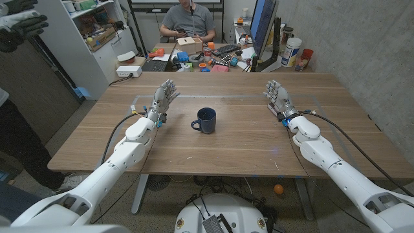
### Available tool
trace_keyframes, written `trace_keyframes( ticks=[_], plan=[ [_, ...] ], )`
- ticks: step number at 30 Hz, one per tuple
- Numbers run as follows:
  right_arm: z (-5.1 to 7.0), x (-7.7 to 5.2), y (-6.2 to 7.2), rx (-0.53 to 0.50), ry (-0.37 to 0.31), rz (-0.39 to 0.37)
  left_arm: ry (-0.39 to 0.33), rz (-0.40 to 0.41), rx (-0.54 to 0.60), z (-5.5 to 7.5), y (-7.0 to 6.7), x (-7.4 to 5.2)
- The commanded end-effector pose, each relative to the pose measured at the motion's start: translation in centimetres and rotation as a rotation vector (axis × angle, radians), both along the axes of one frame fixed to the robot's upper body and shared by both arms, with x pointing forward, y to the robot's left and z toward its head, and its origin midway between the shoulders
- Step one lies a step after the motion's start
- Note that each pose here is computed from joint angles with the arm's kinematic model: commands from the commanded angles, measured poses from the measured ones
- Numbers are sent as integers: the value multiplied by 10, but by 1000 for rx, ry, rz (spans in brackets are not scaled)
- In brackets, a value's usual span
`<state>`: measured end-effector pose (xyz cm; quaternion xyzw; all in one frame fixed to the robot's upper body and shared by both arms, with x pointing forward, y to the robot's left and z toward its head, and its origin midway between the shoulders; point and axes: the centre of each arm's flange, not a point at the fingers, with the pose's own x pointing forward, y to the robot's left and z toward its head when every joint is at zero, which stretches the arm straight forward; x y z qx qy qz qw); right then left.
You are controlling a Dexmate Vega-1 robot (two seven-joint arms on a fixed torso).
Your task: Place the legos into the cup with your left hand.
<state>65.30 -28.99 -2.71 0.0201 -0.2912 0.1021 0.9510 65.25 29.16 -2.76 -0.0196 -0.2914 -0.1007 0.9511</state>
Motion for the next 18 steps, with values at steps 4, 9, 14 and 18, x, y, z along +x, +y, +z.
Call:
trace_keyframes(
  ticks=[4, 9, 14, 18],
  plan=[
    [0, 1, 2, -4, 4, 3, 0, 6, 2, 0, 3, -2],
    [-1, 1, 2, -1, 4, 3, -7, 2, -1, 0, 2, -3],
    [-2, 0, 1, -2, 3, 3, -25, 3, 7, 1, 1, -5],
    [-3, -1, 0, 0, 4, 0, -45, 18, 19, 4, 3, -8]
  ],
)
